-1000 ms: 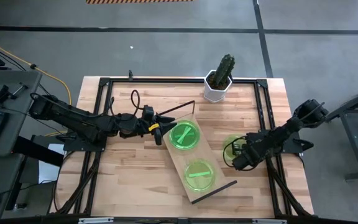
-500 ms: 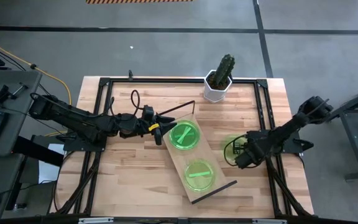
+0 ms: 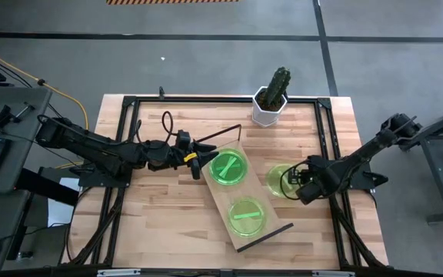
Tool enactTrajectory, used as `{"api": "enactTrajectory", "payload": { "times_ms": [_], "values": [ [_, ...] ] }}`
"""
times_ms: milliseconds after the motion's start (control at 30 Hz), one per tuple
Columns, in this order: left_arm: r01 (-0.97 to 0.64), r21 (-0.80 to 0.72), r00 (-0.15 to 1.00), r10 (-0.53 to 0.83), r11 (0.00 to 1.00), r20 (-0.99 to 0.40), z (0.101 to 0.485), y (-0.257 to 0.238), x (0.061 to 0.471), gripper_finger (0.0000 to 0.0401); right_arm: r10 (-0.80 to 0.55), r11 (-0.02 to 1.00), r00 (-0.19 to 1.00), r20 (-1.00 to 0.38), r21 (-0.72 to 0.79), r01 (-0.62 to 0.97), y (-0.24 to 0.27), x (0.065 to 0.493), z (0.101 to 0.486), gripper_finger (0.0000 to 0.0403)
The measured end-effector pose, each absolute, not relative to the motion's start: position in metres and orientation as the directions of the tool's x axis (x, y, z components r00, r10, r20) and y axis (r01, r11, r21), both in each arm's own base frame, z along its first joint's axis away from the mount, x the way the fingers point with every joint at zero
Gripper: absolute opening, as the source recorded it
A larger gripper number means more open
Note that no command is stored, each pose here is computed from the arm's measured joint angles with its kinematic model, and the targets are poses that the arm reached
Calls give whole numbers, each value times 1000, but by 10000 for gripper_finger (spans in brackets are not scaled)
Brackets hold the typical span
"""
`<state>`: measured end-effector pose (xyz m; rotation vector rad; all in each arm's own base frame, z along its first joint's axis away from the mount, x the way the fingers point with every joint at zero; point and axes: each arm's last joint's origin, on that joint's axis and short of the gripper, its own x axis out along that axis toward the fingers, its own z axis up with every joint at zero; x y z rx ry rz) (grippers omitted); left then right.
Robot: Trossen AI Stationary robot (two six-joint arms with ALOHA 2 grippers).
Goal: Place and stack plates onto a shelf
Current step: Stack the green plate on top of the bottom green plate on the shelf
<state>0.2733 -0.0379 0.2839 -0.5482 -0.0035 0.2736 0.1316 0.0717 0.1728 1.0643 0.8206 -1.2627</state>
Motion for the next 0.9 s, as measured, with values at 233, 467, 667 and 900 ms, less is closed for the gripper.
{"api": "enactTrajectory", "payload": {
  "times_ms": [233, 467, 667, 900],
  "values": [
    [-256, -515, 964, 258, 818, -69, 284, -38, 273, 139, -369, -4, 246, -896, 266, 964, 67, 129, 182, 0],
    [-254, -535, 964, 258, 806, -69, 284, -38, 273, 139, -393, 11, 342, -854, 367, 930, 61, 123, 194, 0],
    [-254, -535, 964, 258, 806, -70, 284, -38, 273, 139, -361, 37, 335, -870, 346, 938, 61, 122, 195, 0],
    [-254, -535, 964, 258, 806, -70, 284, -38, 273, 139, -331, 34, 339, -881, 348, 937, 62, 121, 179, 40]
  ]
}}
